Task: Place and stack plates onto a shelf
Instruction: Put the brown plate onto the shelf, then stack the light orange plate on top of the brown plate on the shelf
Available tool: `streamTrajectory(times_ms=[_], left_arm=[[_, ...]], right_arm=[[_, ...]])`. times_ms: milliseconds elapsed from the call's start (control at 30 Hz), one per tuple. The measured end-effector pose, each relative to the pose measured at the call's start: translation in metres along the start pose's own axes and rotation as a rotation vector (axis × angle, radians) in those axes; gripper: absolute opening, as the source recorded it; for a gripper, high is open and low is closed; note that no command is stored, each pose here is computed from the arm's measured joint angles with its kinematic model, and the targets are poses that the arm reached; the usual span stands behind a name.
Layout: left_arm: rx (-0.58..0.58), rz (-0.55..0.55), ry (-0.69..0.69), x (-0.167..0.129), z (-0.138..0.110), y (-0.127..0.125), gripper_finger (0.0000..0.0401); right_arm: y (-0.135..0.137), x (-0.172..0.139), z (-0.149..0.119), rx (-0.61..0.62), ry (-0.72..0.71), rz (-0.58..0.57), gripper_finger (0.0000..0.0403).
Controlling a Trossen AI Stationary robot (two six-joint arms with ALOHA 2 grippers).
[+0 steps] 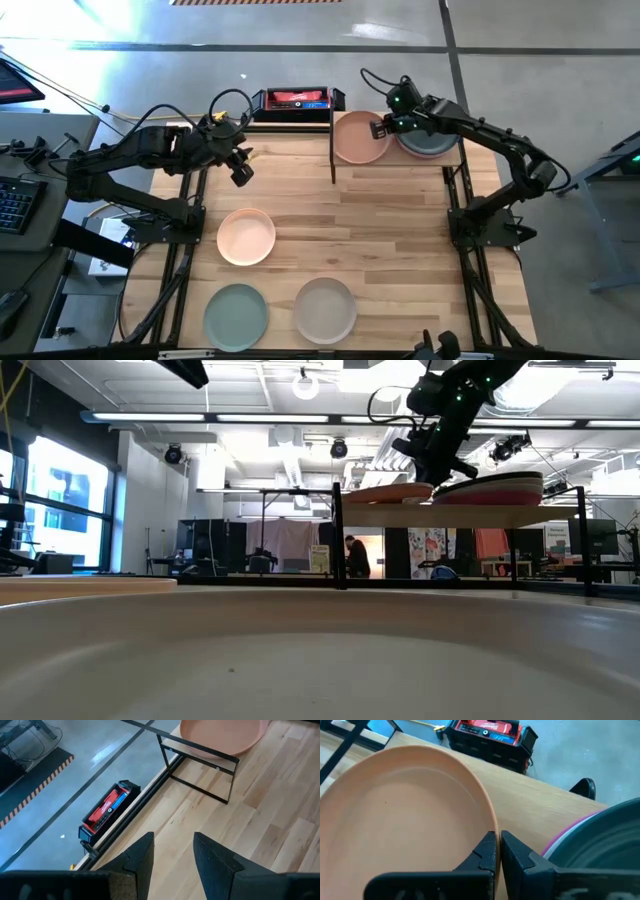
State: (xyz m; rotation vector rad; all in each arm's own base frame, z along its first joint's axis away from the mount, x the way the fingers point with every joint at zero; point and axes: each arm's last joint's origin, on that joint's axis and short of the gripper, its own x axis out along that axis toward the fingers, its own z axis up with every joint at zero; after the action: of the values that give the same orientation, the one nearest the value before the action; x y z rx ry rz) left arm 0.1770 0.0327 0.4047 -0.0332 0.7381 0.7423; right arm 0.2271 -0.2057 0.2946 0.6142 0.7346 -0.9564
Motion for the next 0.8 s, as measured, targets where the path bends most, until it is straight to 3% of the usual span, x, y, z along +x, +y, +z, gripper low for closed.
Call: streamTrajectory(times_ms=[167,433,667,800], left_arm=[[0.001,0.000,0.000,0.000,0.000,0.000,0.0127],[0.000,0.000,0.000,0.000,0.000,0.000,0.0127],[-0.014,-0.028,0.013,0.000,-0.001,-0.001,0.0127],[-0.021,-0.084,0.035,0.000,-0.002,-0.002,0.0127]], right_arm=[[-0.002,0.000,-0.001,0.011,0.024,0.008,0.0012],[-0.004,-0.001,0.000,0.016,0.020,0.016,0.0077],[0.004,-0.022,0.018,-0.005,-0.012,0.156,0.0089],[0.015,-0.038,0.023,-0.034,0.036,0.305,0.0089]])
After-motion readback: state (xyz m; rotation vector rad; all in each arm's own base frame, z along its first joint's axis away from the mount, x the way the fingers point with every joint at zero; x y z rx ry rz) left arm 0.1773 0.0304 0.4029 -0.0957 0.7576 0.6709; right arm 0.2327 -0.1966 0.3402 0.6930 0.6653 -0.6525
